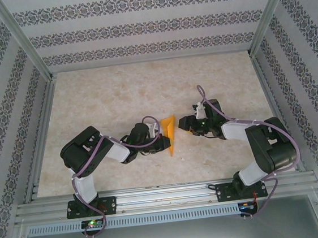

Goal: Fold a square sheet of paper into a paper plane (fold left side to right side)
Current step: Fold the wing for the fifth time at the center of the table.

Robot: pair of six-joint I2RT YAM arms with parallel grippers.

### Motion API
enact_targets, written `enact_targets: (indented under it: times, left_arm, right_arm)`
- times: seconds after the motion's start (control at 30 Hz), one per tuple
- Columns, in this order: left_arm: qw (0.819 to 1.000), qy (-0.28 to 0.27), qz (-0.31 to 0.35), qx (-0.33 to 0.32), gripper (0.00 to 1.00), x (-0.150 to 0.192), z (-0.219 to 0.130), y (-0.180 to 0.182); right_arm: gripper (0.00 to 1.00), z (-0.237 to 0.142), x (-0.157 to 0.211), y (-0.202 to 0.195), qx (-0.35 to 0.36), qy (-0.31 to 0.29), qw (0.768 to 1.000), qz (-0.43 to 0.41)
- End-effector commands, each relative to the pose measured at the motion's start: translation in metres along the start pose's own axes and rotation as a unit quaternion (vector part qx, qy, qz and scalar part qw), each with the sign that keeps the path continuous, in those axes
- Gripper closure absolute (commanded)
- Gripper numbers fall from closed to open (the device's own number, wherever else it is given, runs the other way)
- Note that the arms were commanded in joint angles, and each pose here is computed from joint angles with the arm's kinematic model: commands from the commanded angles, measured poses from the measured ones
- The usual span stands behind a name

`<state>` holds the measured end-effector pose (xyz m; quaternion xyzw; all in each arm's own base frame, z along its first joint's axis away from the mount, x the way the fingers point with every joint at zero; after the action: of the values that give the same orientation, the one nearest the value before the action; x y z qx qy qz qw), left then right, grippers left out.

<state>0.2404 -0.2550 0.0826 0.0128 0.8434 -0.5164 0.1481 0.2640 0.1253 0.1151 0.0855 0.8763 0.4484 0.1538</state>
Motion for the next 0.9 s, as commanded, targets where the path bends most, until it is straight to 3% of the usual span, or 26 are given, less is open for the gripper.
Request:
enact_targets:
  times: [0.0,0.87]
  left_arm:
    - [0.998,-0.021,-0.003,0.058,1.0,-0.008,-0.003,-0.006]
    - [0.998,-0.011,-0.032,0.059,1.0,-0.009,0.003,0.005]
  right_arm:
    - [0.5,0.008,-0.002,0.007,-0.016,-0.003,1.0,-0.016]
    - [0.53,0.034,-0.006,0.01,-0.012,0.006,1.0,-0.022]
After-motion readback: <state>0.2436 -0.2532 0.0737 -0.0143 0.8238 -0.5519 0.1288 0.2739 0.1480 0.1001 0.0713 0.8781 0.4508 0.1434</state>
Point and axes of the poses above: each hand's point on the last joint's axis, 136 mm out from that joint toward the fingers, its own z axis out along the fingers, its own y axis along the line the jaws close on, x = y × z, the point moved 10 cm from there along -z, back along the fingers, and after that the axes turned 1 degree about z, right-handed, at the moved point
